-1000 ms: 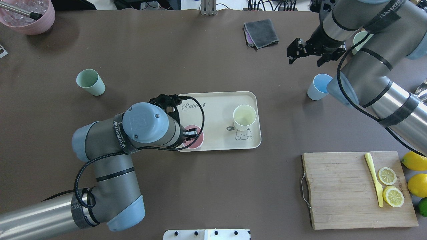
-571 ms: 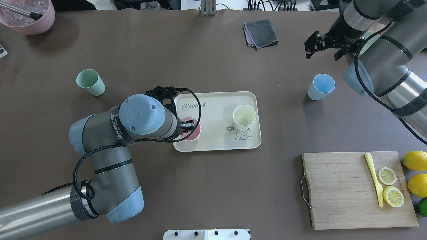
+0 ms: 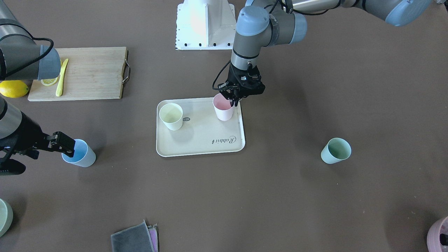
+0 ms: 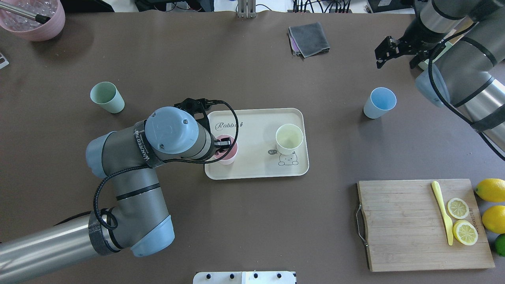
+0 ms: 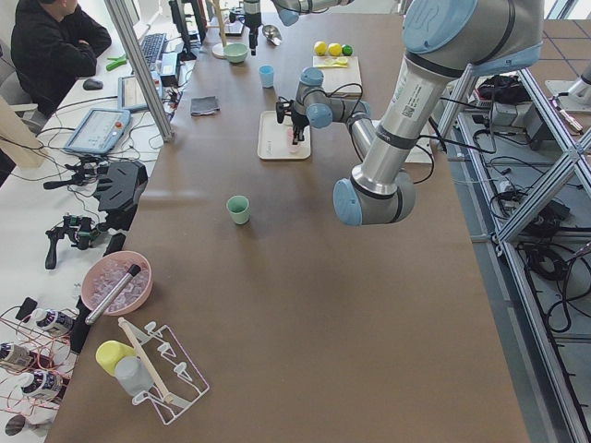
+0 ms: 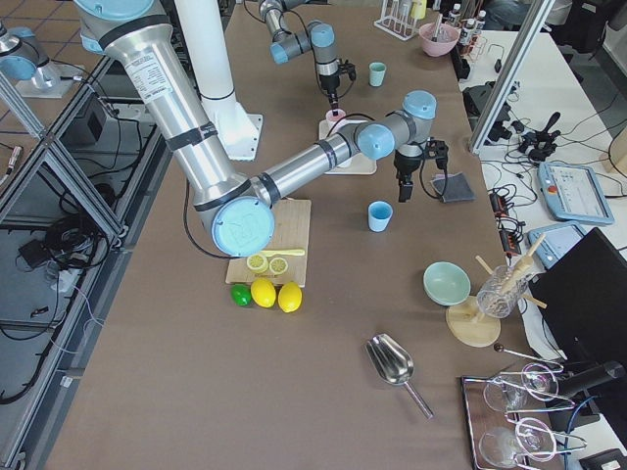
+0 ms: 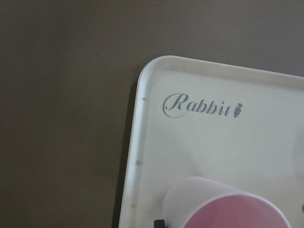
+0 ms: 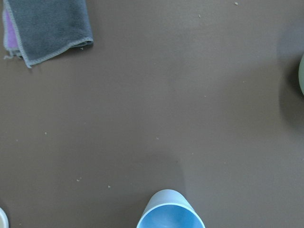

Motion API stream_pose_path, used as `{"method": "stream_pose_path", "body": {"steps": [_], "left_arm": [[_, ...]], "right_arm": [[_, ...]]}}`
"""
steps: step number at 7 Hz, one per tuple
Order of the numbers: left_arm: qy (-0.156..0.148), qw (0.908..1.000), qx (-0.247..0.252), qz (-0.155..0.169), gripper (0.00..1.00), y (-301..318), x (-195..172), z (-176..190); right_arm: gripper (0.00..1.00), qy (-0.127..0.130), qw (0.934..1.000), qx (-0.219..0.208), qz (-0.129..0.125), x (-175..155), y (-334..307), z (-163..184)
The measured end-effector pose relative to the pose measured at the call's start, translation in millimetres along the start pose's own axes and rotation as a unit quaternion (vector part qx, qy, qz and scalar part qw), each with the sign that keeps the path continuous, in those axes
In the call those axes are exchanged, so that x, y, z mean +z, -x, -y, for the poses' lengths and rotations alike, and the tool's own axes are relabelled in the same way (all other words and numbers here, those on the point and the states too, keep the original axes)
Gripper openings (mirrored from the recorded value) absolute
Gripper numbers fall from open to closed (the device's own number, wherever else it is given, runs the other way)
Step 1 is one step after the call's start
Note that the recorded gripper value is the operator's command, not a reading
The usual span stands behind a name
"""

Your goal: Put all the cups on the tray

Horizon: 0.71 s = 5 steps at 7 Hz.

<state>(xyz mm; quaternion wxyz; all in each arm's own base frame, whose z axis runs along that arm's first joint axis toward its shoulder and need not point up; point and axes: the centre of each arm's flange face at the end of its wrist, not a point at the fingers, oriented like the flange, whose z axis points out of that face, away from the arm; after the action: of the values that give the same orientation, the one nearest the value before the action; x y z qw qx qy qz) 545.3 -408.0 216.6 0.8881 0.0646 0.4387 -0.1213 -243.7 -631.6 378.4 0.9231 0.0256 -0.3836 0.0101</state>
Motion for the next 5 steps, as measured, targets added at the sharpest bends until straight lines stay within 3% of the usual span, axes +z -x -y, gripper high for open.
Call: {"method": "stream_pose_path", "body": {"steps": [2, 5], "left_arm": [[-0.007, 1.0, 0.0, -0.003, 0.79, -3.7, -3.8, 3.0], [-0.017, 0.9998, 0.006, -0.011, 0.79, -5.6, -18.0, 21.1]], "right_arm": [[1.0, 0.018, 0.9998, 0.001, -0.009, 37.3, -30.2, -3.8], [0.99, 0.024, 0.9996, -0.012, 0.001, 90.2, -49.3, -41.8]]}}
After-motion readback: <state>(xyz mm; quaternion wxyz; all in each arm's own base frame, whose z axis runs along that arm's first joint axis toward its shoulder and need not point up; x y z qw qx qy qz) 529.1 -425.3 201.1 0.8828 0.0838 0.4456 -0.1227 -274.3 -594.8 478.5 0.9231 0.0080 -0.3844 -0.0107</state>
